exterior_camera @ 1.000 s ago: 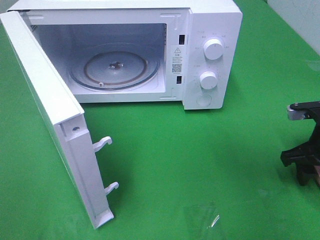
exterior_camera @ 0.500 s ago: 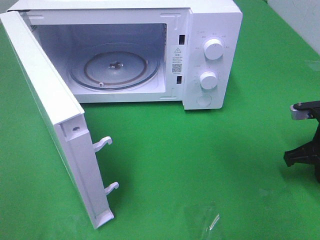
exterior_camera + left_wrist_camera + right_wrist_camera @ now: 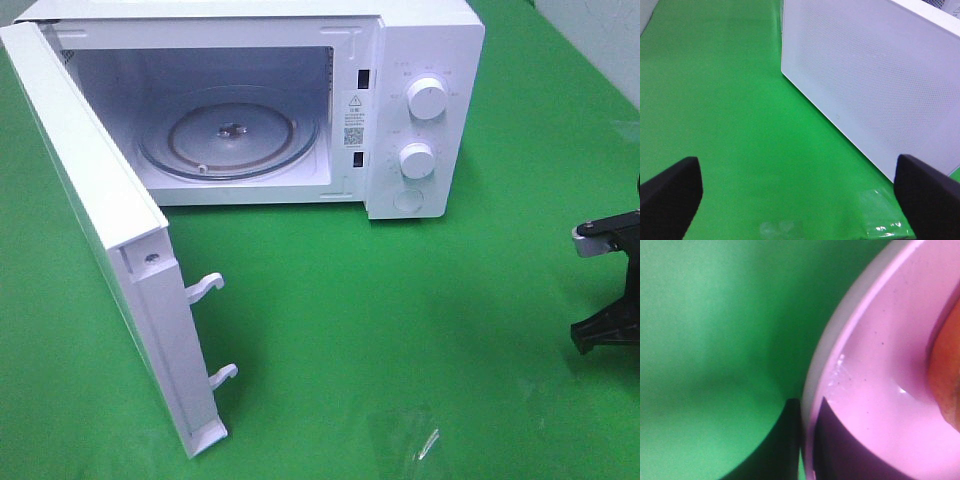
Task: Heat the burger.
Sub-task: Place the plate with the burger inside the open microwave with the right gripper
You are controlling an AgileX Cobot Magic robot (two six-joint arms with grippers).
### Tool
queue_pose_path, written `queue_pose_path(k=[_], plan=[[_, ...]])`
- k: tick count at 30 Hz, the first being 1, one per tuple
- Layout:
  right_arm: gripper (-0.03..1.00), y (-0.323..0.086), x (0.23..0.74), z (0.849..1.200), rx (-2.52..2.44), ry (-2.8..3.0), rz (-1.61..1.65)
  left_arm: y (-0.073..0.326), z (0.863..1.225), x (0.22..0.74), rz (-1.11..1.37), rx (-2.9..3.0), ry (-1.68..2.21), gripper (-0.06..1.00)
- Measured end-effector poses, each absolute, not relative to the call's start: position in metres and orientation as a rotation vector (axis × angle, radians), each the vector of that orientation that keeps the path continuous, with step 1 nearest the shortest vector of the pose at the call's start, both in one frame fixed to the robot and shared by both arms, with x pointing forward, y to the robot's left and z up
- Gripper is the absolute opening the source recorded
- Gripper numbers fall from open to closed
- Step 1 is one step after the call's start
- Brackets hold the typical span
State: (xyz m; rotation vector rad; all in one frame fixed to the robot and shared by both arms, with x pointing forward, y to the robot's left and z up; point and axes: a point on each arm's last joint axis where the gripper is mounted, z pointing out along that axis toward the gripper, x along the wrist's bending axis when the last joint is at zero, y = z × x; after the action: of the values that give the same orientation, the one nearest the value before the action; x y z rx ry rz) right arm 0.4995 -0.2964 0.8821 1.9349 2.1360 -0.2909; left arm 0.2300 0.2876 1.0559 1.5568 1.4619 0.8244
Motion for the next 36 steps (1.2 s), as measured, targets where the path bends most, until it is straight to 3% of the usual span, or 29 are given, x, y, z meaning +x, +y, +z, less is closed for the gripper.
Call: queue_pose_path(k=[36], plan=[[0.02,-0.243,0.439,0.932,1.605,2.165,-0.302,0.288,1.056,0.23,0.824,1.557,1.462,0.98]])
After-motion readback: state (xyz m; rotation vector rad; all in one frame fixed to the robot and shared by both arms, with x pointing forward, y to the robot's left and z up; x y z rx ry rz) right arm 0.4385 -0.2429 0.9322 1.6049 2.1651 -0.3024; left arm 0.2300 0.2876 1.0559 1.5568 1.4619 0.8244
